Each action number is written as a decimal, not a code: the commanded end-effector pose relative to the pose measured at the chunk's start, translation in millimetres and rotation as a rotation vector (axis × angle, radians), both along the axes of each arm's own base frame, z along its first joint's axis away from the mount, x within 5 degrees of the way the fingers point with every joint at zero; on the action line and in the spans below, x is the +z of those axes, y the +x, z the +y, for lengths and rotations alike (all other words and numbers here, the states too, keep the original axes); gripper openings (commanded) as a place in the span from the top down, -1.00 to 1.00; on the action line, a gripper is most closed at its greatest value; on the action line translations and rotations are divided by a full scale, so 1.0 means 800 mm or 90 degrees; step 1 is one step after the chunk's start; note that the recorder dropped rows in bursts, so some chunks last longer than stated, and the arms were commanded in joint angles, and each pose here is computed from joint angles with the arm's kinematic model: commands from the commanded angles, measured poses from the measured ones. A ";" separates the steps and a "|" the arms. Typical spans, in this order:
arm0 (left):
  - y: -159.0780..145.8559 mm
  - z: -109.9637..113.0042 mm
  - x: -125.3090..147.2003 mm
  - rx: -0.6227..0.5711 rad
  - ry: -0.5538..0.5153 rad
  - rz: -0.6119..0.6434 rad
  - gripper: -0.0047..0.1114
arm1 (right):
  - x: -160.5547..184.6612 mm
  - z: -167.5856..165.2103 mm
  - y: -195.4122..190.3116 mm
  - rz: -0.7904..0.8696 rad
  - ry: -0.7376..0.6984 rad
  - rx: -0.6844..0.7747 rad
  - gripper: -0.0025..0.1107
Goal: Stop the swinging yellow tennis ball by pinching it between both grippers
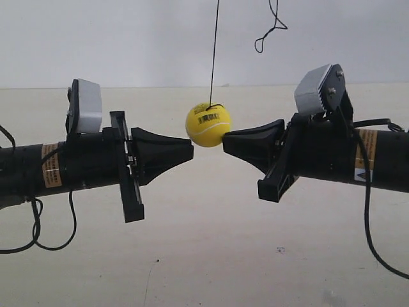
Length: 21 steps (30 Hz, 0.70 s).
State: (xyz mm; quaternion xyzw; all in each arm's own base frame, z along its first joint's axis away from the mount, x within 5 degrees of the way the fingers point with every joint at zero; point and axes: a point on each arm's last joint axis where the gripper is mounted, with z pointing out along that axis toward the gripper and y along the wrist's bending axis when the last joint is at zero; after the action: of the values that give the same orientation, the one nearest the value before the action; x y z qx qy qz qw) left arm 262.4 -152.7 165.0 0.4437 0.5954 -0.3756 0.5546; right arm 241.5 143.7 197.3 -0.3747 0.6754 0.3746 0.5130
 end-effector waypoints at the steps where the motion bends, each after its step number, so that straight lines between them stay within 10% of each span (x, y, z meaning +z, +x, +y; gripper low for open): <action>1: 0.000 -0.004 0.003 -0.008 -0.010 -0.004 0.84 | 0.002 0.001 0.000 -0.007 0.004 0.009 0.96; 21: 0.010 0.012 0.003 0.046 -0.022 0.003 0.84 | -0.001 -0.002 0.005 -0.005 -0.017 -0.022 0.96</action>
State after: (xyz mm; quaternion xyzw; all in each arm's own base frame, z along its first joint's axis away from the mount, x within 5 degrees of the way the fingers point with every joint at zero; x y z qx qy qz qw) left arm 266.4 -147.9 165.7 0.4308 0.6017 -0.3685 0.5626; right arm 244.0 141.9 194.7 -0.3713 0.6876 0.3562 0.5123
